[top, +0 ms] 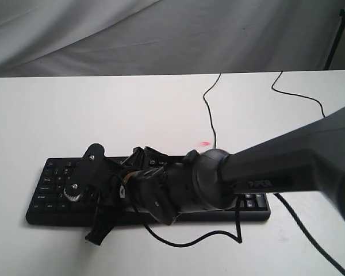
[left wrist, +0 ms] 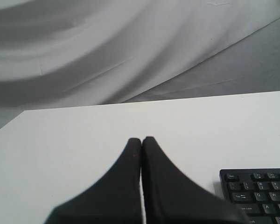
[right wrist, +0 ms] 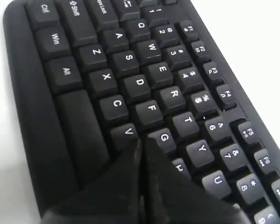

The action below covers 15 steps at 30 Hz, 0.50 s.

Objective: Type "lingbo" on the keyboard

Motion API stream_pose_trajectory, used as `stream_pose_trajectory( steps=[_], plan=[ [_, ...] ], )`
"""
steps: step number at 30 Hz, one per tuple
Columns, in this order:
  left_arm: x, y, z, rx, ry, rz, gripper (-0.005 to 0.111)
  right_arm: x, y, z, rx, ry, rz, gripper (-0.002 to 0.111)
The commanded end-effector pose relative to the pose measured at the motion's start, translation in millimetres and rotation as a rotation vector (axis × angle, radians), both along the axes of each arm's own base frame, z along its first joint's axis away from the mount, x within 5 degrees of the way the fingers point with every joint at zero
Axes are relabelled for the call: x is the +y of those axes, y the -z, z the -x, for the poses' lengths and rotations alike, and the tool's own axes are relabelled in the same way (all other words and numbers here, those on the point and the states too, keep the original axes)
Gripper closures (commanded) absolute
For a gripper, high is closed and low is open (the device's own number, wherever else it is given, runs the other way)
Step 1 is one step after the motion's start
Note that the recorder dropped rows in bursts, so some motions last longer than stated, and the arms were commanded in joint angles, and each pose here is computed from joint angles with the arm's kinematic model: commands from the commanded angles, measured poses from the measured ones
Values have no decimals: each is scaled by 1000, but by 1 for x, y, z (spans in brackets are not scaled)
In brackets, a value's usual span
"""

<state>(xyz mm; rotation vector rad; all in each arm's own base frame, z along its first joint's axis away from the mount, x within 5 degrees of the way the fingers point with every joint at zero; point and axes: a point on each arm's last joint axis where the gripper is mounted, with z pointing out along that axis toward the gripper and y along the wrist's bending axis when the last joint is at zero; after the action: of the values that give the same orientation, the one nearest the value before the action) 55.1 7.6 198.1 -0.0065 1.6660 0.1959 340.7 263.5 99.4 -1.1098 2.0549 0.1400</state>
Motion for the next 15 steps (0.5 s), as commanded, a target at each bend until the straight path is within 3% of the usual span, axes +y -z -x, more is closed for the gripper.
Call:
stream_pose_trajectory(
  steps=[1, 9, 15],
  plan=[
    [0, 2, 0, 4, 4, 4, 106, -3, -23, 2, -32, 5, -29, 108],
    [0, 2, 0, 4, 4, 4, 106, -59, -42, 5, -55, 114, -33, 108],
    [0, 2, 0, 4, 4, 4, 106, -70, -40, 0, -58, 131, -20, 108]
  ],
)
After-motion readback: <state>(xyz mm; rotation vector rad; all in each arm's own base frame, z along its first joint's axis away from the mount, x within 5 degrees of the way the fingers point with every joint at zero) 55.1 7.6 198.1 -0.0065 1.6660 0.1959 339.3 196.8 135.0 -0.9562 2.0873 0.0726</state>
